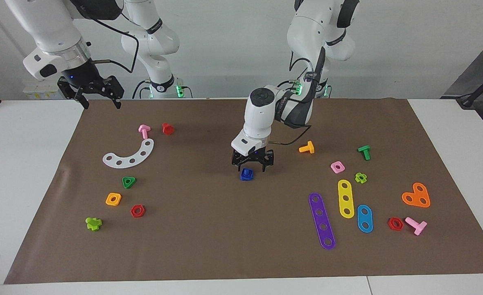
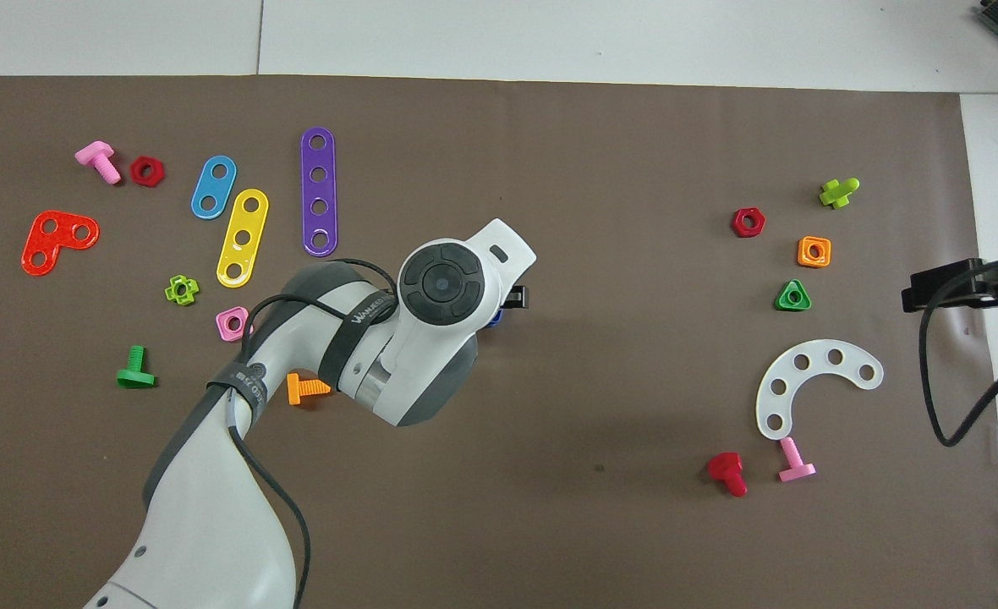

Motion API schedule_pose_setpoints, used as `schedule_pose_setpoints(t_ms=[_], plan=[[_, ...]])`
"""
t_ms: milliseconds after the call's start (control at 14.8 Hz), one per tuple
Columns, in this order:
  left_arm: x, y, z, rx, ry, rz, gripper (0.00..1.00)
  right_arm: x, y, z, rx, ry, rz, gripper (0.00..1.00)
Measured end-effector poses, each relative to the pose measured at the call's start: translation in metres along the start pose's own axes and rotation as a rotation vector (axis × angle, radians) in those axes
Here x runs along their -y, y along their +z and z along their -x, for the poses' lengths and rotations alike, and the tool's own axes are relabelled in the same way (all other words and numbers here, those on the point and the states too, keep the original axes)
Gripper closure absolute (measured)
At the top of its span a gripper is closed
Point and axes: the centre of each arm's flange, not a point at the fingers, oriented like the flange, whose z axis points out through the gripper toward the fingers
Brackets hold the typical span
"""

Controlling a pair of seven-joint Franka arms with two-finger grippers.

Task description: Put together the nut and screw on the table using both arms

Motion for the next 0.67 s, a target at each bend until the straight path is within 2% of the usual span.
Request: schedule_pose_setpoints(t_ms=[270, 674], plan=[[0.062, -0.048, -0.025, -0.025, -0.056, -0.003, 0.0, 0.0, 0.0, 0.0, 0.0, 0.0, 0.0, 0.0], [0.193, -0.1, -0.042, 0.07, 0.011, -0.063, 0.0, 0.0, -0.003, 0.001, 0.0, 0.0, 0.0, 0.0]])
